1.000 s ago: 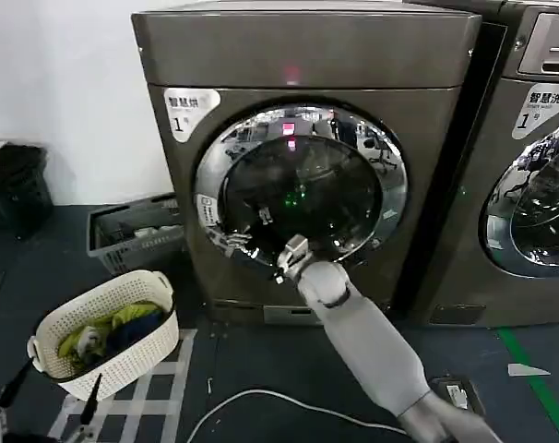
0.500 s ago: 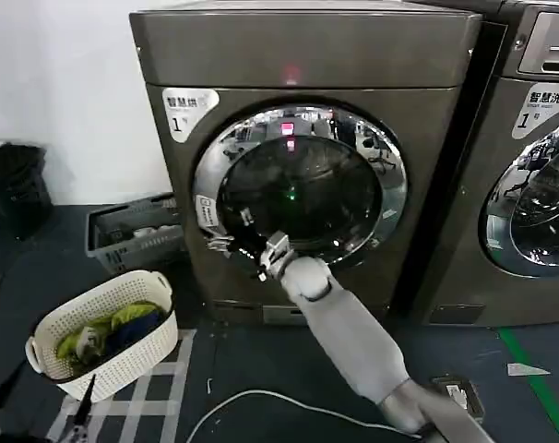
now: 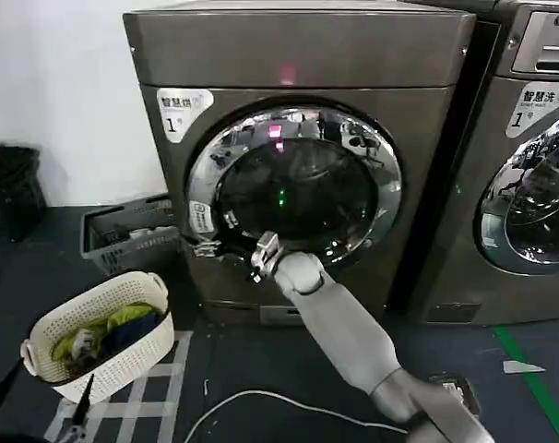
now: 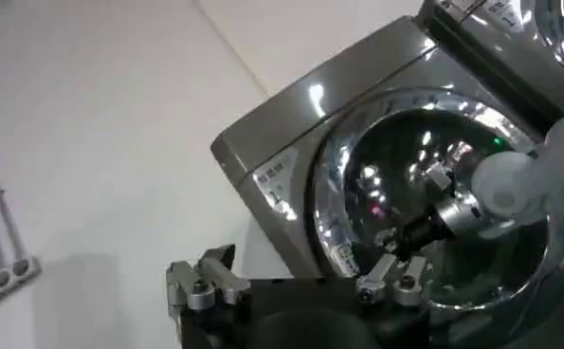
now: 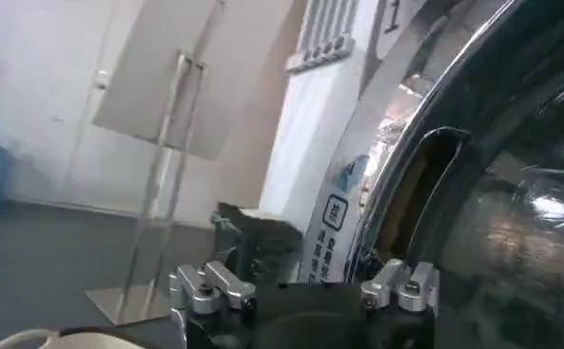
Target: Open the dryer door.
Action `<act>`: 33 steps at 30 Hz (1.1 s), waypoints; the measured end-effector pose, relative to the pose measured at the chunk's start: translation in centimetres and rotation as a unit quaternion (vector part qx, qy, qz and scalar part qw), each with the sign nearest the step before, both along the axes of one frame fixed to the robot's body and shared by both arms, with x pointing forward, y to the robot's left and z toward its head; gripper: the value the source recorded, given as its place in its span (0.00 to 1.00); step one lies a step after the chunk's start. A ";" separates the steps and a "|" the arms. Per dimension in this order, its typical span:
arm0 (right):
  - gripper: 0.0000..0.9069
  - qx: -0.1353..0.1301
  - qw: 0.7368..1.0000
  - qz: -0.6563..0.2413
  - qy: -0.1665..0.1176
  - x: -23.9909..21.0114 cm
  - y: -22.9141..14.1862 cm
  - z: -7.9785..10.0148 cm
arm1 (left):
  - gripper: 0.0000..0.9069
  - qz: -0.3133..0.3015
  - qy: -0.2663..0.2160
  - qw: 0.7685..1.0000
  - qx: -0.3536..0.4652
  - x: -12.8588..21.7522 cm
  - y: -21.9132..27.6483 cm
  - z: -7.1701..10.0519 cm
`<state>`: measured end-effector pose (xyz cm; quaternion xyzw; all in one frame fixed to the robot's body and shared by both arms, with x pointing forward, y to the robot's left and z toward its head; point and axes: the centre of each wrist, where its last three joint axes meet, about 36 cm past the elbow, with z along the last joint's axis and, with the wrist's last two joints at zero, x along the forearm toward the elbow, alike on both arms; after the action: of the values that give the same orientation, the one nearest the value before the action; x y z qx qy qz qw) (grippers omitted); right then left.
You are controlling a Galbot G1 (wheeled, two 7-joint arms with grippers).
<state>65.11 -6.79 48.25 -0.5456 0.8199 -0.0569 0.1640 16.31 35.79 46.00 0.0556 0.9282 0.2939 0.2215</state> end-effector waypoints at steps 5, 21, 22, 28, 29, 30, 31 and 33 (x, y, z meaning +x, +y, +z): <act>1.00 -0.003 0.998 0.061 -0.010 -0.4 -2.1 -0.1 | 1.00 0.007 0.006 1.000 -0.003 0.2 0.2 -0.4; 1.00 -0.005 0.969 0.247 -0.020 -4.5 -10.1 2.1 | 1.00 0.013 0.012 1.000 -0.019 1.1 -0.1 0.0; 1.00 -0.005 0.967 0.255 -0.020 -4.8 -10.6 2.2 | 1.00 0.014 0.013 1.000 -0.020 1.2 -0.1 0.0; 1.00 -0.020 0.954 0.300 -0.021 -7.0 -13.3 2.8 | 1.00 0.017 0.016 0.999 -0.026 1.5 0.1 -0.2; 1.00 -0.023 0.952 0.304 -0.023 -7.5 -13.8 2.9 | 1.00 0.015 0.016 0.999 -0.025 1.7 0.3 -0.2; 1.00 -0.025 0.951 0.306 -0.024 -7.9 -14.3 3.0 | 1.00 0.013 0.016 0.999 -0.025 1.9 0.4 -0.2; 1.00 -0.027 0.951 0.307 -0.026 -8.4 -14.8 3.1 | 1.00 0.012 0.017 0.999 -0.025 2.0 0.6 -0.2; 1.00 -0.030 0.951 0.307 -0.030 -9.4 -15.8 3.3 | 1.00 0.009 0.021 0.999 -0.027 2.4 0.8 -0.3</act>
<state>55.66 -22.60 51.52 -0.7739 0.6051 -0.0447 0.1813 18.69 36.64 45.67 0.0471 0.9407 0.2692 0.2011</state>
